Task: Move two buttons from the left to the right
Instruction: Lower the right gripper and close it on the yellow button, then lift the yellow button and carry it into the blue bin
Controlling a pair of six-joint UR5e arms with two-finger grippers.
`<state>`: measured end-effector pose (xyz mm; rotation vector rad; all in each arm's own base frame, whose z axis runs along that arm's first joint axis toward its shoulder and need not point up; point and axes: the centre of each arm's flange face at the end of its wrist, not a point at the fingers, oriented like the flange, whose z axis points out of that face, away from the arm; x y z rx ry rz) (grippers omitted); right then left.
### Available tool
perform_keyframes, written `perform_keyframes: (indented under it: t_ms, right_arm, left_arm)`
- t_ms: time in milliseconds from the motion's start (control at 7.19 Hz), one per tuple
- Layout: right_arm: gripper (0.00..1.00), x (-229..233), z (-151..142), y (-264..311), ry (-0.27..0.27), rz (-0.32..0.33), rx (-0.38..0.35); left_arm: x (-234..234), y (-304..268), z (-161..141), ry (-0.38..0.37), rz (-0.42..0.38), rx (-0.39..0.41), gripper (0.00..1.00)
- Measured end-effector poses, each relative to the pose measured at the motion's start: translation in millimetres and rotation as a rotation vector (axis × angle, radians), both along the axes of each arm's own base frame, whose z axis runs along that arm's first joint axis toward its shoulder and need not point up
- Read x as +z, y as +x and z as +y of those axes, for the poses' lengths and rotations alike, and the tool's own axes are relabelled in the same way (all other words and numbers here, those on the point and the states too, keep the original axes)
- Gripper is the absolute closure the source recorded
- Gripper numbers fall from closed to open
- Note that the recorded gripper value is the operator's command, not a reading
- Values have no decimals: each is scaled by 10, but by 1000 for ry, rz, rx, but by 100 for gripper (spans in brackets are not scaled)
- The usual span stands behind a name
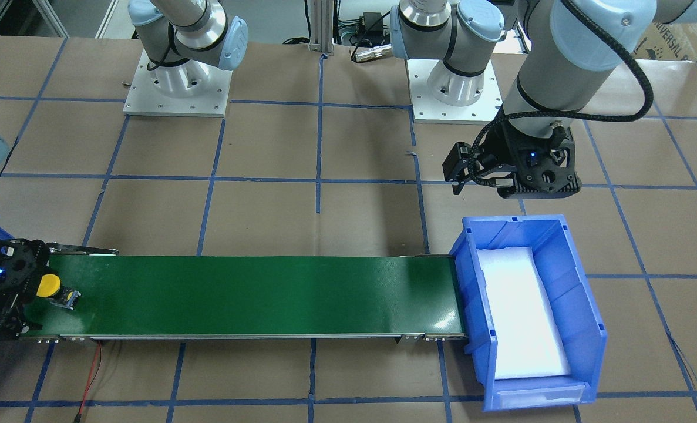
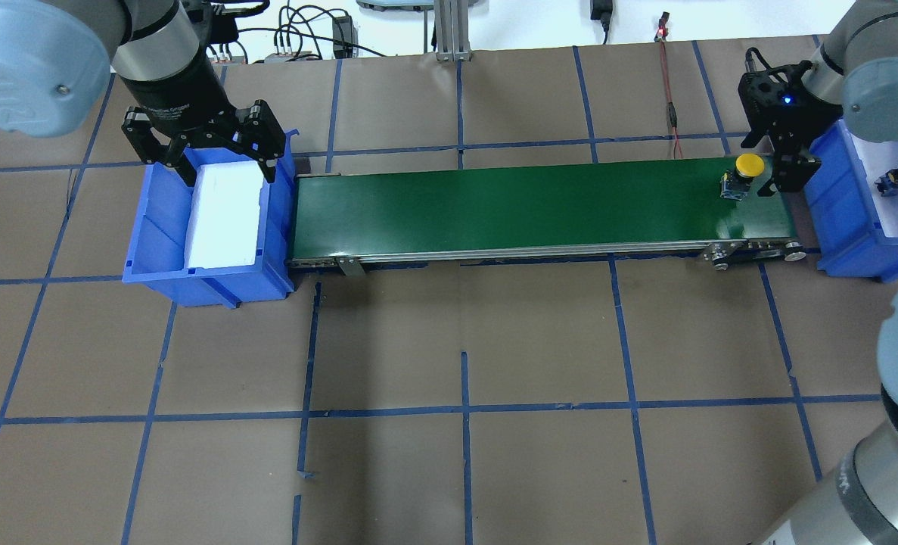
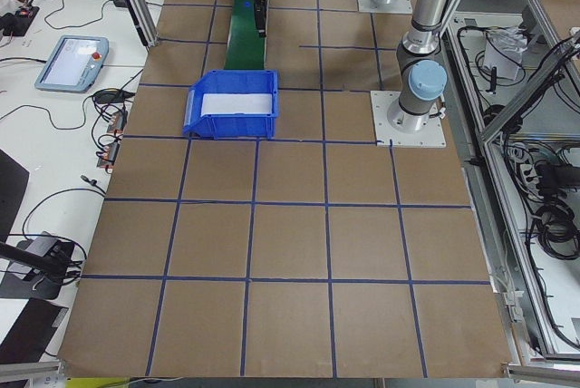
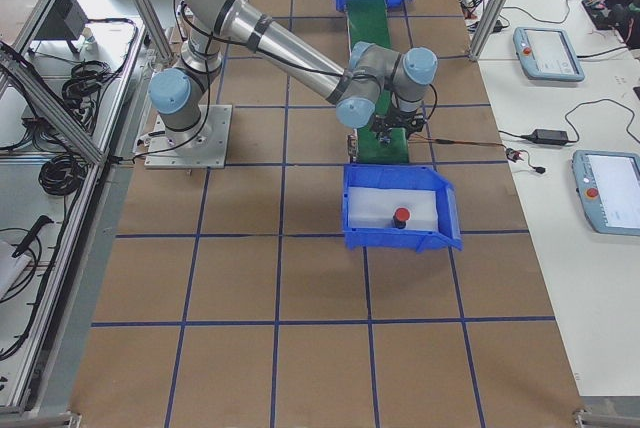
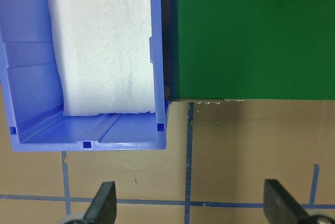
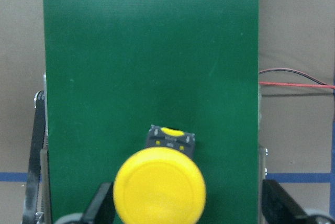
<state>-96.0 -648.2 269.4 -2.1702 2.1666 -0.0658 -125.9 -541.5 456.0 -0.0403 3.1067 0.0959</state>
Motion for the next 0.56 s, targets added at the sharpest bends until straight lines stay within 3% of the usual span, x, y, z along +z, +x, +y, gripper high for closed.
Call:
perform_keyframes:
  t_ms: [278, 417, 557]
  right_arm:
    - [30, -9, -4, 3, -1, -4, 0]
    - [70, -21, -9, 4, -1, -7, 1]
    - [92, -37, -12, 1, 0, -6, 5]
  left_arm:
    - [1, 1, 5, 0, 0, 0, 0]
    - [0, 0, 6, 0, 0, 0, 0]
    - [-1, -1, 6, 0, 0, 0, 0]
